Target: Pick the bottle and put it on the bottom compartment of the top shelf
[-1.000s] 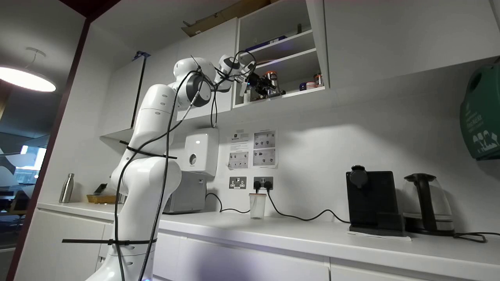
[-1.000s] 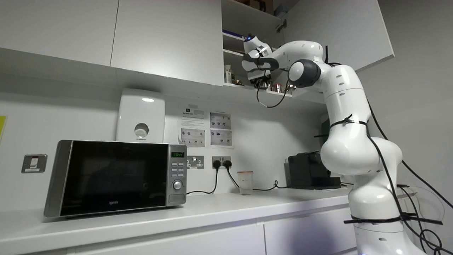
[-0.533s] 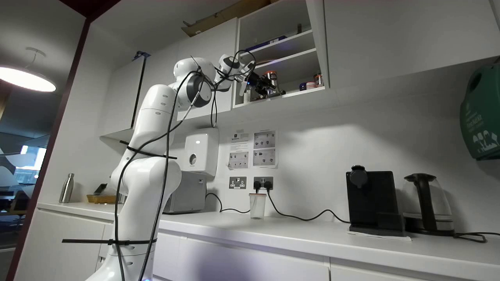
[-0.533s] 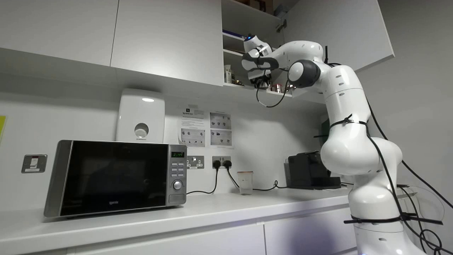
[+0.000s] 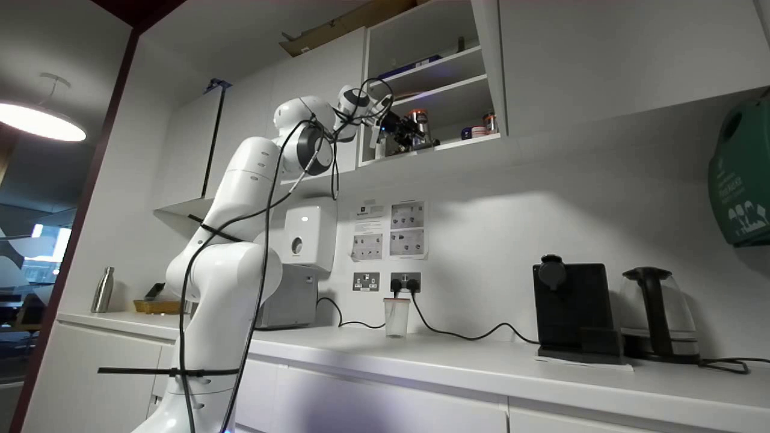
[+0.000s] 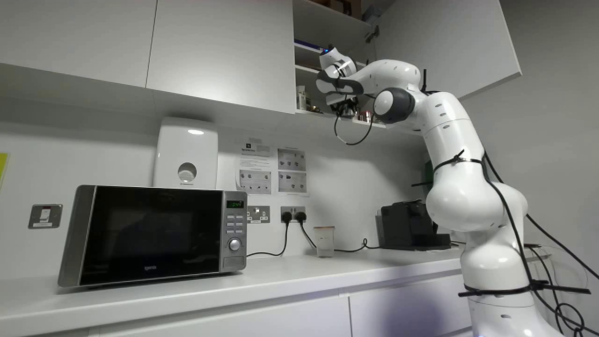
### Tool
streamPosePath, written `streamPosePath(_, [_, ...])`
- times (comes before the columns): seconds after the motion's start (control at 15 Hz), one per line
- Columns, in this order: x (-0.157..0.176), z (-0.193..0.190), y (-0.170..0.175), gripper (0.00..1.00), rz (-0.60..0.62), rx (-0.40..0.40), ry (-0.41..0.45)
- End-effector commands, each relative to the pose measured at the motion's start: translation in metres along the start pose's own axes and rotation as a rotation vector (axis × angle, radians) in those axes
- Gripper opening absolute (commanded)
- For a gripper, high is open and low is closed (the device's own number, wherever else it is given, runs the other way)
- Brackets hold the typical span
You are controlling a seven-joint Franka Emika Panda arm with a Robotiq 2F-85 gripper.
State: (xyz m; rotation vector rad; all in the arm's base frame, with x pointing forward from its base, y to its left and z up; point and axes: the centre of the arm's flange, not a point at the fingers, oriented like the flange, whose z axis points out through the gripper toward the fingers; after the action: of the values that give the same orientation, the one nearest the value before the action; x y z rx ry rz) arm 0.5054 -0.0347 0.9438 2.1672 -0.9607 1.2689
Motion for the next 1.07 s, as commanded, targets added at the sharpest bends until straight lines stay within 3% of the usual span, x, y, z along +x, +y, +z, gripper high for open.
streamPosePath(0.0, [0.051,0.008,-0.034,0.58,0.018,-0.002,-0.035])
streamPosePath(0.2, [0.050,0.014,-0.036,0.58,0.034,0.010,-0.041])
streamPosePath(0.6, [0.048,0.010,-0.027,0.58,0.065,0.143,-0.120])
streamPosePath(1.0, [0.055,0.009,-0.019,0.58,0.066,0.100,-0.064])
